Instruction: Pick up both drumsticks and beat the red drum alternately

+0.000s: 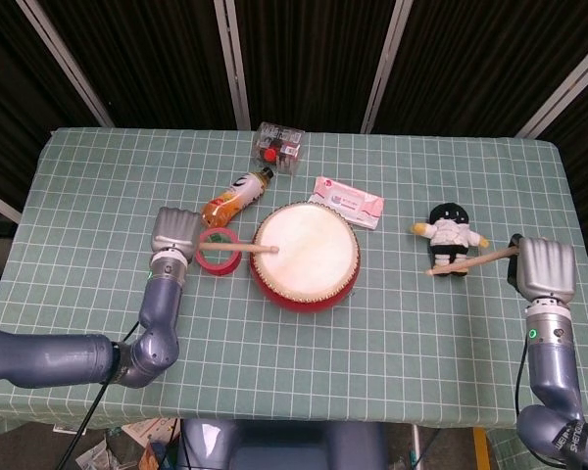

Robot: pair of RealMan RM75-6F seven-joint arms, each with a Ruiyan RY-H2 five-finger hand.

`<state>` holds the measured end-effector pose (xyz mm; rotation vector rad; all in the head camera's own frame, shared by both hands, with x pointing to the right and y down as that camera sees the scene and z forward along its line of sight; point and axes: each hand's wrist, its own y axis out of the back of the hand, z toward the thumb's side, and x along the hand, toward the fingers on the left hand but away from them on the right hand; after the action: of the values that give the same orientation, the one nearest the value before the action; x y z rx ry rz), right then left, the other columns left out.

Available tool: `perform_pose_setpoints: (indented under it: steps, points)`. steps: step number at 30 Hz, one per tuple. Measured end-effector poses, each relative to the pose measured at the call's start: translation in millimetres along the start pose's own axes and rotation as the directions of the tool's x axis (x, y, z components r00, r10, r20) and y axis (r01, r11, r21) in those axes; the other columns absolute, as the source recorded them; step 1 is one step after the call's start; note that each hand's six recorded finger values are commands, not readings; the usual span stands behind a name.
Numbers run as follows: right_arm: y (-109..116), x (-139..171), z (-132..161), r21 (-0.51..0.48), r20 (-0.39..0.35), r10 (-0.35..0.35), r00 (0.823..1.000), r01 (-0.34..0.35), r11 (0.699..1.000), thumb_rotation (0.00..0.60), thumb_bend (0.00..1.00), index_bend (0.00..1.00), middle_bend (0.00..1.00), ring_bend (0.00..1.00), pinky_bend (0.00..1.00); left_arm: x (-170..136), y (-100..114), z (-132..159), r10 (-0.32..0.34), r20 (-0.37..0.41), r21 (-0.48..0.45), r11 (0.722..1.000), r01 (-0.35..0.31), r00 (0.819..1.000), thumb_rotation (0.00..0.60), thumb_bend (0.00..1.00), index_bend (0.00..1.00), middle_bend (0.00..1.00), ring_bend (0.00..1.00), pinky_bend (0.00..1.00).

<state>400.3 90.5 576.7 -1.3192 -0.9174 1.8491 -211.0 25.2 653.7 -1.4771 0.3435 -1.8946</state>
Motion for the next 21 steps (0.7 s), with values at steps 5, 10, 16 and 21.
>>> perform_pose_setpoints:
  steps: [5,10,16,21]
  points:
    - [3,4,4,-0.007,-0.012,-0.006,1.000,0.006,1.000,0.600,0.67,1.00,1.00,1.00,1.00,1,-10,-8,-0.084,-0.040,0.001,0.996,0.084,0.996,0.600,0.58,0.79,1.00,1.00,1.00]
    - [10,12,9,-0.032,-0.020,-0.027,0.999,0.026,0.999,0.600,0.67,1.00,1.00,1.00,1.00,-6,14,-13,0.031,-0.001,-0.134,0.990,-0.030,1.000,0.600,0.58,0.79,1.00,1.00,1.00]
    - [25,20,6,-0.064,-0.005,-0.075,0.997,0.075,0.995,0.600,0.67,1.00,1.00,1.00,1.00,-38,41,-25,0.214,0.102,-0.292,0.940,-0.176,0.972,0.600,0.58,0.79,1.00,1.00,1.00]
    - [29,25,-12,-0.091,0.036,-0.085,0.996,0.088,0.992,0.600,0.67,1.00,1.00,1.00,1.00,-68,30,-35,0.241,0.178,-0.344,0.924,-0.169,0.954,0.600,0.58,0.78,1.00,1.00,1.00]
